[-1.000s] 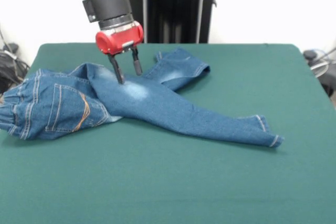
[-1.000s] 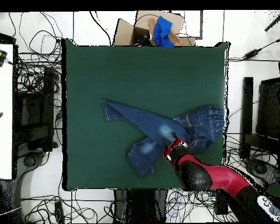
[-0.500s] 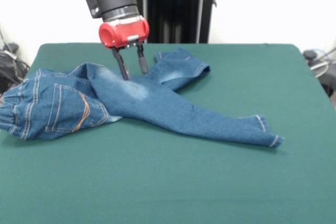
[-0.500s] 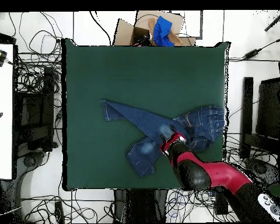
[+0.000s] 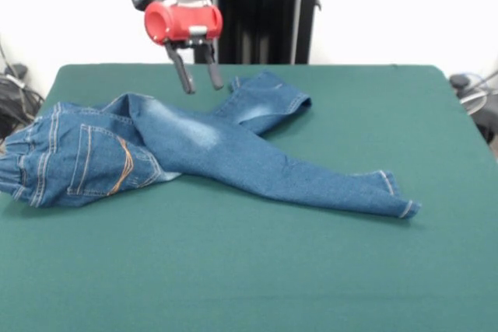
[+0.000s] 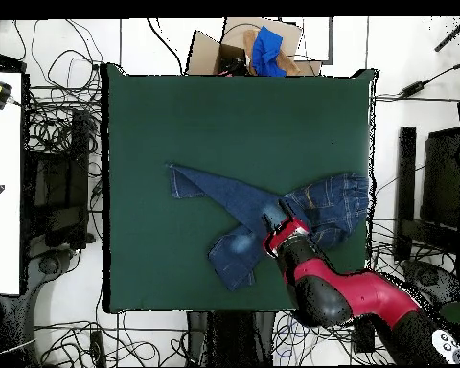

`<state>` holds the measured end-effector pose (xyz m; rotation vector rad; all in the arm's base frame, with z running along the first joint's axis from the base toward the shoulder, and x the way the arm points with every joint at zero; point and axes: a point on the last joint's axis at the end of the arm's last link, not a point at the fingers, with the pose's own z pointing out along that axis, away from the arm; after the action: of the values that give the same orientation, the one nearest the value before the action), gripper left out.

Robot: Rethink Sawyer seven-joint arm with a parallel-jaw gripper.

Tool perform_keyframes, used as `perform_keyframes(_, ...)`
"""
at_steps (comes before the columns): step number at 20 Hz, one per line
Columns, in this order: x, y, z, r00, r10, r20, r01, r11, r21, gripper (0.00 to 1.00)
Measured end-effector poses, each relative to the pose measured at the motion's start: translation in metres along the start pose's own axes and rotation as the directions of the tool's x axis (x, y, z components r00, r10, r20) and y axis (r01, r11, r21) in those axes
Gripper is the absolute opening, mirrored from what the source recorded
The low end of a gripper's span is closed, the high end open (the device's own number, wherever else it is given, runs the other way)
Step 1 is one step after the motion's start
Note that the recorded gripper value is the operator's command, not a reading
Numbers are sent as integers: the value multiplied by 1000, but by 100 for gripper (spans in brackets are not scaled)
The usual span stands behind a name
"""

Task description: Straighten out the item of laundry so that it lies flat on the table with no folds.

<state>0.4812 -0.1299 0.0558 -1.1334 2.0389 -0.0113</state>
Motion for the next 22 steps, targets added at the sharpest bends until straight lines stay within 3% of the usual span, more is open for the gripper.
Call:
perform_keyframes(4, -8, 6, -9, 998, -22, 54, 19, 999, 49, 100)
perform_keyframes(7, -13, 11, -7, 998, -33, 61, 30, 998, 55, 100)
perform_keyframes(8, -14, 16, -4, 998, -39, 49, 37, 998, 41, 100)
perform_keyframes(9, -16, 30, 8, 998, -58, -6, 58, 998, -24, 100)
perform_keyframes(11, -17, 42, 17, 996, -74, -53, 69, 994, -83, 100)
perform_keyframes(12, -18, 63, 31, 983, -115, -140, 86, 976, -200, 100)
perform_keyframes(14, -19, 76, 38, 968, -150, -199, 90, 955, -282, 100)
perform_keyframes(17, -17, 96, 44, 925, -220, -311, 70, 900, -429, 100)
perform_keyframes(21, -6, 97, 36, 863, -281, -420, 17, 848, -530, 100)
perform_keyframes(22, -1, 92, 31, 846, -290, -446, 2, 840, -542, 100)
